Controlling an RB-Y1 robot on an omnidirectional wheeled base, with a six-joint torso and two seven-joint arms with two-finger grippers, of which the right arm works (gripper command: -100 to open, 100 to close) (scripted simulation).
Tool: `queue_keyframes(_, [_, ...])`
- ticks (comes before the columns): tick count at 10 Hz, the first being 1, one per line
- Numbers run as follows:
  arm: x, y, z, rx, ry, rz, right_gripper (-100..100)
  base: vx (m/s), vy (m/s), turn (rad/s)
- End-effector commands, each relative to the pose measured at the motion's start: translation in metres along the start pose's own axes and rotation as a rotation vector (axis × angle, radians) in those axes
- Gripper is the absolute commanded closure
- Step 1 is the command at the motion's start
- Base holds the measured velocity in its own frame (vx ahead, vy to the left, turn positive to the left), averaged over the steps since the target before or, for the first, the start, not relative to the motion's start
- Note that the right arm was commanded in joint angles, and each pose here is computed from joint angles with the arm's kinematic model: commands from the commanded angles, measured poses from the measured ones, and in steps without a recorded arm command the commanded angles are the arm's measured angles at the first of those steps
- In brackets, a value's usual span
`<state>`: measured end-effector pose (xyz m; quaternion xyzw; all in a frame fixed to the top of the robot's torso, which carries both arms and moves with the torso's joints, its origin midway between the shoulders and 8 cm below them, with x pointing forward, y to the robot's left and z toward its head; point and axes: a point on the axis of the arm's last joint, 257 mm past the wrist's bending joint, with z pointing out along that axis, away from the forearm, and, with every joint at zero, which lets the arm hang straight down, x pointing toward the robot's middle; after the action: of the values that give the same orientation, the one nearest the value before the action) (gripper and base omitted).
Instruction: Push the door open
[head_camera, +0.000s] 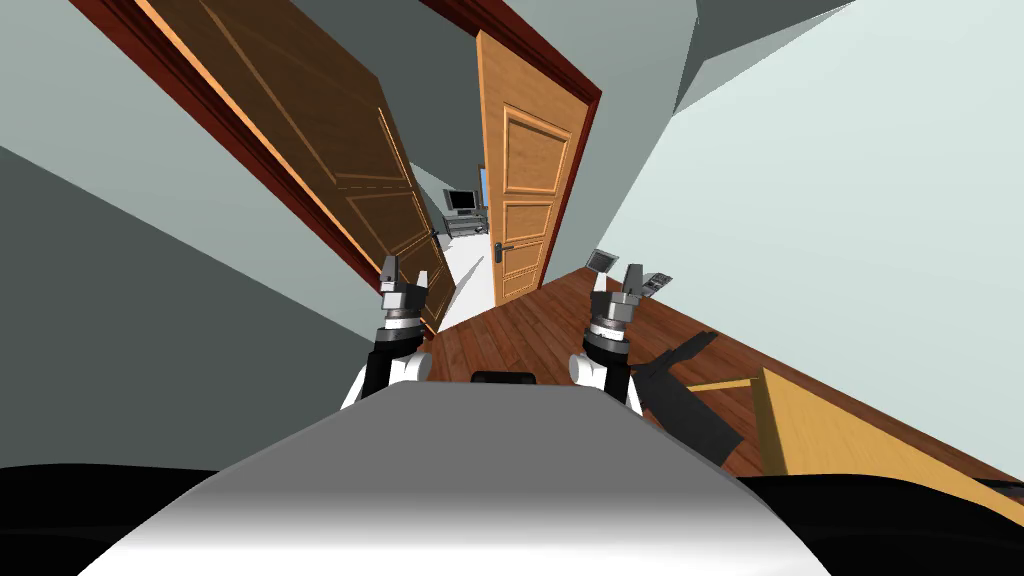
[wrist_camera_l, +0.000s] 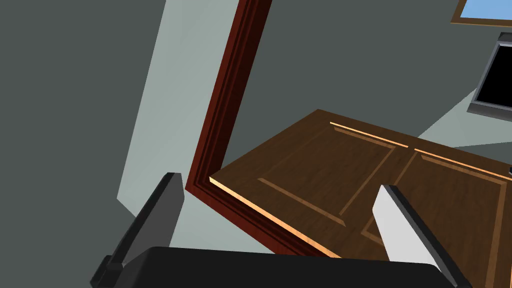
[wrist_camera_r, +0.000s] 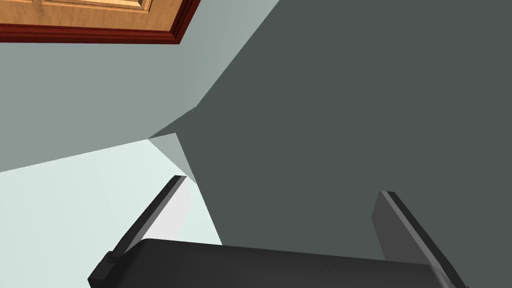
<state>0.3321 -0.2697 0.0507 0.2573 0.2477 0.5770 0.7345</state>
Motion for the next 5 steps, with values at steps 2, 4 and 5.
queue_keyframes(2, [0.01, -0.02, -0.0014, 0.033, 0.025, 0.016, -100, 0.113, 0.01, 0.058])
queue_keyframes(4, [0.017, -0.036, -0.0027, 0.059, 0.043, 0.028, -100, 0.194, -0.042, 0.062])
queue_keyframes(5, [0.023, -0.048, -0.0038, 0.079, 0.056, 0.037, -100, 0.162, -0.07, 0.053])
